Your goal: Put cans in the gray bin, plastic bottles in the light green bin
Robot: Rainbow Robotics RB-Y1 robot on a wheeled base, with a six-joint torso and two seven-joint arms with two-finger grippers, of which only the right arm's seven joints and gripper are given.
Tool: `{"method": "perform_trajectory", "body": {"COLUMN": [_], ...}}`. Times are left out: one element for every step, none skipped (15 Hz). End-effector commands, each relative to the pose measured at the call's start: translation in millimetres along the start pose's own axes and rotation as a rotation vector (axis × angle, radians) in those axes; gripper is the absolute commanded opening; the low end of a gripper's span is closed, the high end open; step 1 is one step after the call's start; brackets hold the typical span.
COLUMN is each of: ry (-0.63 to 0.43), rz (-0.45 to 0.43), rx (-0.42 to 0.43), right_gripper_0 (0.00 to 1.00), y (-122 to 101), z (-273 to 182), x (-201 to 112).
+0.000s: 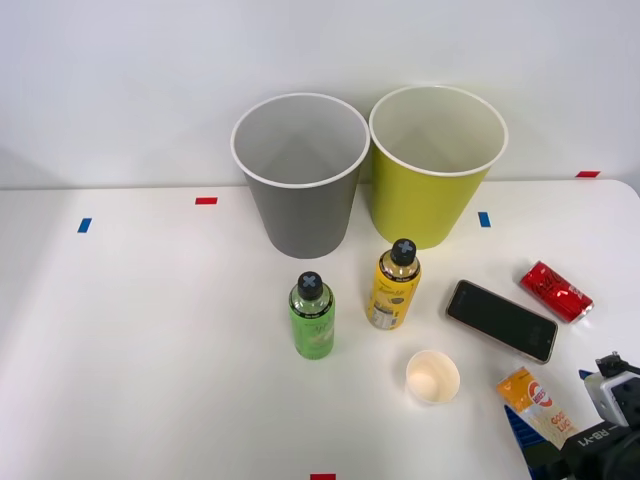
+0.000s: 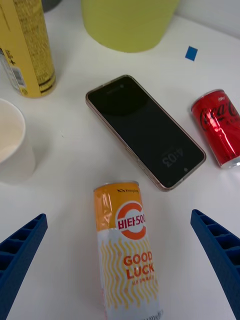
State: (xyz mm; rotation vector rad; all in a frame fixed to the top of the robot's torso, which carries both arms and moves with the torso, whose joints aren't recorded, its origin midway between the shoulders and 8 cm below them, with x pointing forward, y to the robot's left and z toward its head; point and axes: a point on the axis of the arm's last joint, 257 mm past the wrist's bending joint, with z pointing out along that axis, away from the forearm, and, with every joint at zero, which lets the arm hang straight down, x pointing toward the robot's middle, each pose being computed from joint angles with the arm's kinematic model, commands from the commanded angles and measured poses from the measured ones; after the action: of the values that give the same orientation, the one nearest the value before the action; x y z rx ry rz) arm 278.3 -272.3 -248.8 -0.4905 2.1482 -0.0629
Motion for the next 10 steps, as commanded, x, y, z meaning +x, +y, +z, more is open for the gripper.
{"method": "perform_trajectory", "body": {"ry": [0.165,0.176,0.191,0.215,0.229,0.238,0.253,0.266,0.279,0.274], "rz": [-0.017,-0.017,-0.030,-0.023,0.017,0.045,0.063,0.077,0.098,0.106], "rx": [0.109,0.112,0.114,0.119,0.112,0.102,0.084,0.065,0.029,0.012], "right_gripper_0": [1.00,1.00,1.00,1.00,1.00,1.00,1.00,1.00,1.00,1.00], "y": [-25,-27,-30,-32,-29,-25,-21,-16,-7,-3], "z": [-1,1,2,2,3,5,6,7,8,10], "x": [18,16,16,18,20,19,19,18,17,14]}}
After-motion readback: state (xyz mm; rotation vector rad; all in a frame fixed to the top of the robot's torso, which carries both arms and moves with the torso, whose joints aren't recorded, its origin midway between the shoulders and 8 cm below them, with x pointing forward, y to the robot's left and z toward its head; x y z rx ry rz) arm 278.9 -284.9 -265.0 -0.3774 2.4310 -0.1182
